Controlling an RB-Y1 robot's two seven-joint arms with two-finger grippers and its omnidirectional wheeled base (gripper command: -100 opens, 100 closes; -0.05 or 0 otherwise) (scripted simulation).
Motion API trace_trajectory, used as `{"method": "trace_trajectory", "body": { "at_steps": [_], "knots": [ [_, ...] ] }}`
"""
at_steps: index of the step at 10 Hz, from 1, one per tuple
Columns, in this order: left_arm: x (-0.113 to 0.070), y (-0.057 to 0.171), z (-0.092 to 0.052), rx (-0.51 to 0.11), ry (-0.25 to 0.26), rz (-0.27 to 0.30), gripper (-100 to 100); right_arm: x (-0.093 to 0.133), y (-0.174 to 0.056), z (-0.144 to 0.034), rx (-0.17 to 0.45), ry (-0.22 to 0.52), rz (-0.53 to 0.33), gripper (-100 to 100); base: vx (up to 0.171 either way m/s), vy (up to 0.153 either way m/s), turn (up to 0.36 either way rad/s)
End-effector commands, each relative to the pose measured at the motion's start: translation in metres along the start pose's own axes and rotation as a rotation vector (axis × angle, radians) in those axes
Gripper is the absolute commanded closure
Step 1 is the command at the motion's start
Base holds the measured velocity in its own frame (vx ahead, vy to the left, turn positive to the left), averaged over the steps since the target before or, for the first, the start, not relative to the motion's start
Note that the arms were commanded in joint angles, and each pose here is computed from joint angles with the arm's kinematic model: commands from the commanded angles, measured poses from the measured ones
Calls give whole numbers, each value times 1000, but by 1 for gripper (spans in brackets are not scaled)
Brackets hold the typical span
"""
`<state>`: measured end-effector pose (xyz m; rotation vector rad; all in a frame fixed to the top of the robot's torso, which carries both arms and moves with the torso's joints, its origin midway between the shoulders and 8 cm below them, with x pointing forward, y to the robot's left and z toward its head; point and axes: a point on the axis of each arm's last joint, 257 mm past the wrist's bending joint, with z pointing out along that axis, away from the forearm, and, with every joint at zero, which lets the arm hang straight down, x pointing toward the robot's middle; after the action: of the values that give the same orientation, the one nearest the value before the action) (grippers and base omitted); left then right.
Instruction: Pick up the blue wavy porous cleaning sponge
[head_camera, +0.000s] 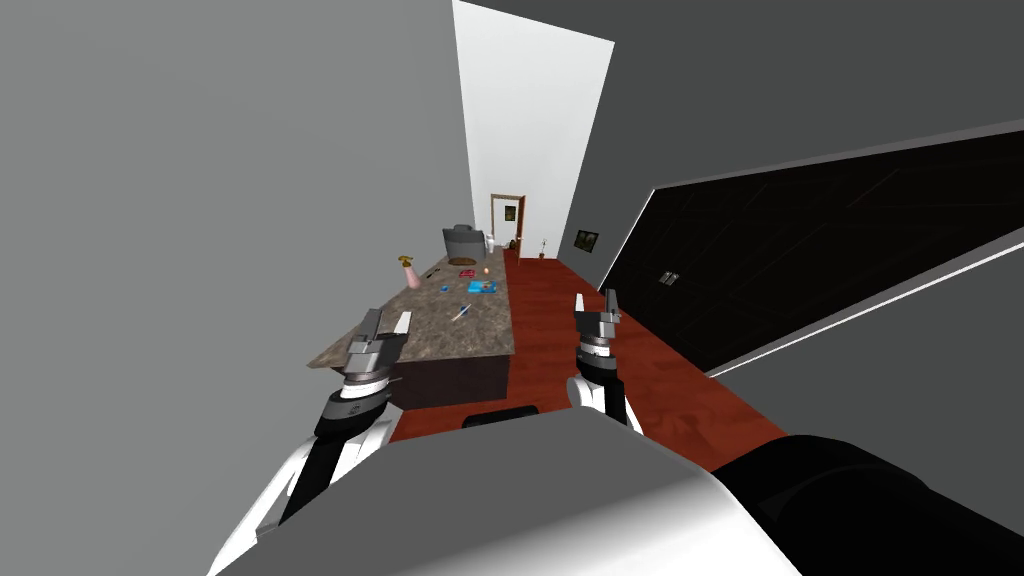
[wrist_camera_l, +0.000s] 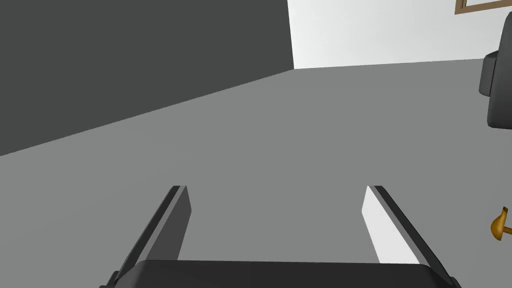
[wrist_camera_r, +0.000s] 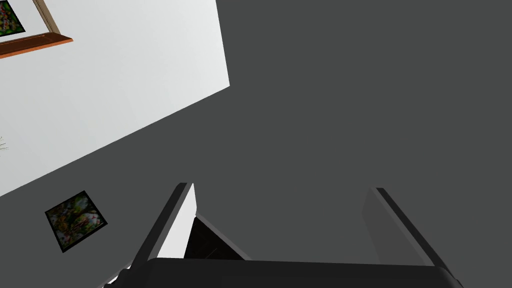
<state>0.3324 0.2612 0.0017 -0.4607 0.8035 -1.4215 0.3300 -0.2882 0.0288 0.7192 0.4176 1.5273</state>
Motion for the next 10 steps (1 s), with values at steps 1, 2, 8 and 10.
{"method": "trace_trajectory", "body": {
  "at_steps": [1, 2, 8, 10],
  "knots": [
    [2, 2, -2, 0, 26, 11, -100, 0, 0, 0, 0, 0, 0, 0, -20, -244, 18],
    [5, 8, -6, -8, 69, 33, -100, 0, 0, 0, 0, 0, 0, 0, 17, -229, 5],
    [17, 47, -33, -87, 271, 120, -100, 0, 0, 0, 0, 0, 0, 0, 19, -276, 14],
    [19, 60, -43, -118, 328, 141, -100, 0, 0, 0, 0, 0, 0, 0, 48, -177, 2]
  ]
}}
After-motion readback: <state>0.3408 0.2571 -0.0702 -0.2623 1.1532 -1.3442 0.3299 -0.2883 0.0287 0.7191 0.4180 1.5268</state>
